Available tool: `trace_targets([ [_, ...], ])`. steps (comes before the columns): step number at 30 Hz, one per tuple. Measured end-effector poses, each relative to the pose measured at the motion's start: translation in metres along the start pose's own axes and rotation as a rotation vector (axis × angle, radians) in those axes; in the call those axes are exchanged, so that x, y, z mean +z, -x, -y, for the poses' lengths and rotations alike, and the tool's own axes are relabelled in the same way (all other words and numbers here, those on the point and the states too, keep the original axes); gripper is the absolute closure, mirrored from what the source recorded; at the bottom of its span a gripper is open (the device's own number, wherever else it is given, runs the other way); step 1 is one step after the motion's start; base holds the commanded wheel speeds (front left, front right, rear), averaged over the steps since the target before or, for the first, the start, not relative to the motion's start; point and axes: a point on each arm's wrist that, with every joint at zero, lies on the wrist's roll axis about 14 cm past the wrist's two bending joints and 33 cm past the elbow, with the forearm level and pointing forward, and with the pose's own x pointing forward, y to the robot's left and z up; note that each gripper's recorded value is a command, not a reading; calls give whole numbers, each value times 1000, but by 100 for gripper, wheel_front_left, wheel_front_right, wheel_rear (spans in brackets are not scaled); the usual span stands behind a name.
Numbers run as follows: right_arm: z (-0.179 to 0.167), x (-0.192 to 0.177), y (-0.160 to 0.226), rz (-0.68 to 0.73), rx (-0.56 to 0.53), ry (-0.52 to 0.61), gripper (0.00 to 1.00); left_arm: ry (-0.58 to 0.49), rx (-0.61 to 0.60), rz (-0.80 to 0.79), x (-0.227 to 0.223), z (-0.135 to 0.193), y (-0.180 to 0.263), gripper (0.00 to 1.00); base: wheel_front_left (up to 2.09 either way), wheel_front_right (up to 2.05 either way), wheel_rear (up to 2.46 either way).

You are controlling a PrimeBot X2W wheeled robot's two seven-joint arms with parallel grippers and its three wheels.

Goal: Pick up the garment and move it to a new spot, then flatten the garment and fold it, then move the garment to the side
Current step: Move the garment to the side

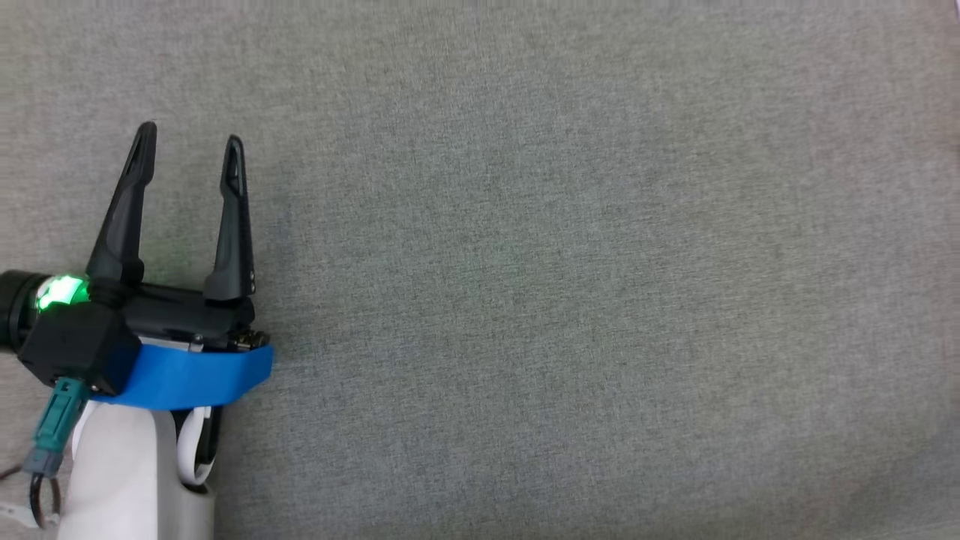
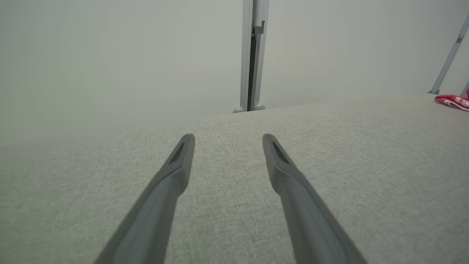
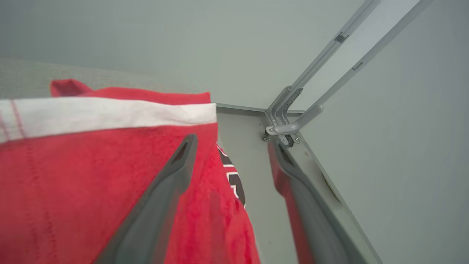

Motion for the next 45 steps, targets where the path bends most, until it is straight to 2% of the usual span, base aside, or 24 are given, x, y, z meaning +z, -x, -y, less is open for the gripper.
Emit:
trace_targets([
  [9,-34,87,47,343,97,-44,0,-18,54,23,35,-9,29,0,0,0,0],
  [14,-70,115,89,470,201,-92,0,-19,73,48,58,-9,49,0,0,0,0],
  [20,-115,130,142,559,343,-180,0,-24,97,79,83,-9,75,0,0,0,0],
  [26,-152,129,192,587,458,-272,0,-28,122,104,100,-11,100,0,0,0,0],
  [31,-168,109,225,554,508,-357,0,-26,135,110,106,-9,117,0,0,0,0],
  [45,-154,69,272,499,441,-515,0,-17,146,105,108,-6,142,0,0,0,0],
])
